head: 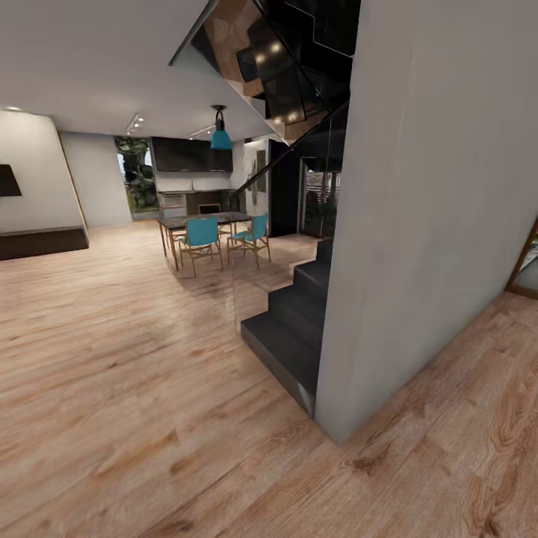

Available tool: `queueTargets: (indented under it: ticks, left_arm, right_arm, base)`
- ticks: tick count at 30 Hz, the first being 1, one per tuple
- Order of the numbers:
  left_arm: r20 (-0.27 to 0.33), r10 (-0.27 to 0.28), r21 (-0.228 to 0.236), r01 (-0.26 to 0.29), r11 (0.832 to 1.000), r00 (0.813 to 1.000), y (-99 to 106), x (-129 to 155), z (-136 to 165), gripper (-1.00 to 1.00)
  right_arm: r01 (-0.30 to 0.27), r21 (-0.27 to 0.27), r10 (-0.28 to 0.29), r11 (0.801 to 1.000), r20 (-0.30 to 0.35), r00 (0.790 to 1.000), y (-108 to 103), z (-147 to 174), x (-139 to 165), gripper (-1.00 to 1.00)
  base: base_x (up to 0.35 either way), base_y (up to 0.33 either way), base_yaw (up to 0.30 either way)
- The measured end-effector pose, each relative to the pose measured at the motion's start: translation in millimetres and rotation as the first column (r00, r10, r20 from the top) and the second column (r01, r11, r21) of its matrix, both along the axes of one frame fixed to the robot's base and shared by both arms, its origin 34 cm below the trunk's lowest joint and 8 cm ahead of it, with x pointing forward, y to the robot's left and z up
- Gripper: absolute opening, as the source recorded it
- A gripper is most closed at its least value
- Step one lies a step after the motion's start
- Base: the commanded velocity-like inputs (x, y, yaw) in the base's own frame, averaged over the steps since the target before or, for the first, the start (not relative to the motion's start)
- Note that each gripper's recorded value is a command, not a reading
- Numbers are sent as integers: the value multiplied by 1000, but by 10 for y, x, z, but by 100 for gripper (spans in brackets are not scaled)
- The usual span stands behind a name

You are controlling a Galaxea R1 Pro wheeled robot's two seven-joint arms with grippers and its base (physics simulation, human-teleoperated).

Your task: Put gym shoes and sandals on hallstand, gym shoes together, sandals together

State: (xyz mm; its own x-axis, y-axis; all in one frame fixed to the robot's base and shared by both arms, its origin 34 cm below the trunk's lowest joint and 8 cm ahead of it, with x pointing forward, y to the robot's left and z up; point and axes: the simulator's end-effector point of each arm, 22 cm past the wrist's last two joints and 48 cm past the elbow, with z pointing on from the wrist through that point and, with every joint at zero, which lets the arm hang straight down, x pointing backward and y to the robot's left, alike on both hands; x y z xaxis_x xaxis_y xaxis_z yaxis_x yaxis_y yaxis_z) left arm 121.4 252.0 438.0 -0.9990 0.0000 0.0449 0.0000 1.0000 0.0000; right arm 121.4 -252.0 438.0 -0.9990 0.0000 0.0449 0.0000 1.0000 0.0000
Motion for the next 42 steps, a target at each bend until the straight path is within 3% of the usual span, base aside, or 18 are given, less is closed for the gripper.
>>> queueTargets:
  ticks: [5,18,23,29,34,42]
  left_arm:
    - [-32,1,-10,-2,1000,999,-71,-155,9,100]
    - [-32,5,-11,-5,1000,999,-69,-154,9,100]
    - [-30,2,-14,-3,1000,1000,-74,-146,9,100]
    - [-10,1,-31,-2,1000,1000,-67,-32,2,100]
    - [63,43,-21,-42,999,997,83,373,-6,100]
    - [190,77,-34,-72,997,979,48,1038,31,100]
  right_arm:
    - [-5,19,4,1000,47,999,181,-5,296,100]
    - [-7,14,6,1000,73,997,137,-5,453,100]
    - [-8,5,7,1000,76,997,54,-6,472,100]
    - [-4,-28,7,1000,98,995,-210,1,574,100]
    - [19,-53,-12,998,131,991,-431,19,721,100]
    - [72,-95,-52,993,191,980,-813,76,958,100]
  base:
    - [0,0,0]
    - [-1,180,0]
    - [-53,296,0]
    - [-111,298,-11]
    - [-220,253,-176]
    - [-265,224,-279]
